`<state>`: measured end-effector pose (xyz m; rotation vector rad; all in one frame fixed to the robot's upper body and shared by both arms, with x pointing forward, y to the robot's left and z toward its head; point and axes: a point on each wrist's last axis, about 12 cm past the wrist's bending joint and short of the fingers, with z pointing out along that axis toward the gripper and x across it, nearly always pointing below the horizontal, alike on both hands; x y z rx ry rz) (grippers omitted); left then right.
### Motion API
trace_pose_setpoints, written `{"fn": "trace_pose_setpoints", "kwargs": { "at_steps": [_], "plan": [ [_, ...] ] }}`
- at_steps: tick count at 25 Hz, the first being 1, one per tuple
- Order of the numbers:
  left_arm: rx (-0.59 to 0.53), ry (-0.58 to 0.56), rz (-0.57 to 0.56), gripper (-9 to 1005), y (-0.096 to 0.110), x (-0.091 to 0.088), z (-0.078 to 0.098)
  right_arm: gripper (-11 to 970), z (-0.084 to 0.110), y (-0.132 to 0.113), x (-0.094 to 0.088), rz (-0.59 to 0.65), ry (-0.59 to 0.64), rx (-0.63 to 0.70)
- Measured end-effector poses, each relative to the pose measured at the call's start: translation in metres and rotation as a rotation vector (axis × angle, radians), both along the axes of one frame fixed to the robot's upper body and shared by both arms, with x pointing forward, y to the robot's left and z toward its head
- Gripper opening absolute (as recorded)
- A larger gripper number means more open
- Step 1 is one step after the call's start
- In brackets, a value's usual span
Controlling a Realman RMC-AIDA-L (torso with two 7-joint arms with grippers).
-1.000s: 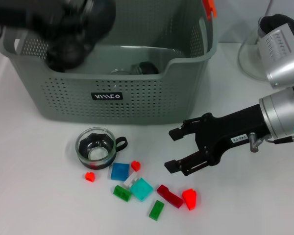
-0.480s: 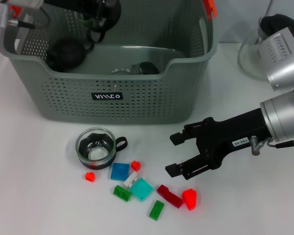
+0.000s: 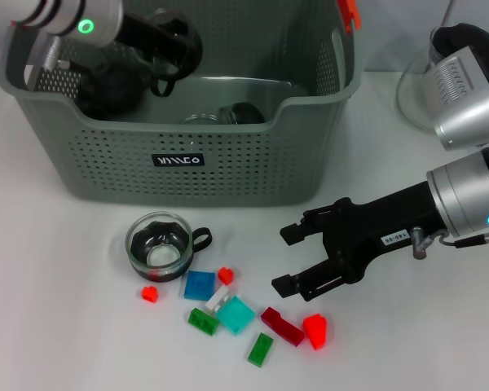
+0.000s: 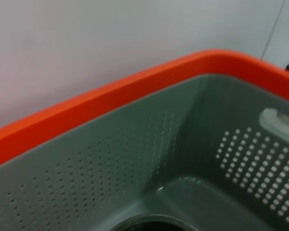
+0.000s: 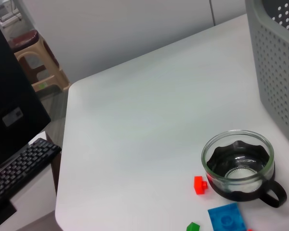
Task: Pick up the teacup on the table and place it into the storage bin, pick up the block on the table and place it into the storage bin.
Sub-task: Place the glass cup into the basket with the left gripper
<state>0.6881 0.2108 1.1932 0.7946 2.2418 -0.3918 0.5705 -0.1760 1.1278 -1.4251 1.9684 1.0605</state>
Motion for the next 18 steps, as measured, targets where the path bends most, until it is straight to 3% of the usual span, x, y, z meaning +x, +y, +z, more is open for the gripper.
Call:
{"fn": "trace_pose_setpoints", "kwargs": {
  "at_steps": [7,18],
  "plan": [
    [0.071,-0.006,-0.022,54,-0.015,-0.001,-0.01,929,0.0,0.001,0.0,-0.002,-0.001,0.002],
    [0.117,-0.01,-0.039,54,-0.022,-0.001,-0.017,929,-0.003,-0.001,0.0,-0.007,0.003,0.001]
  ]
}}
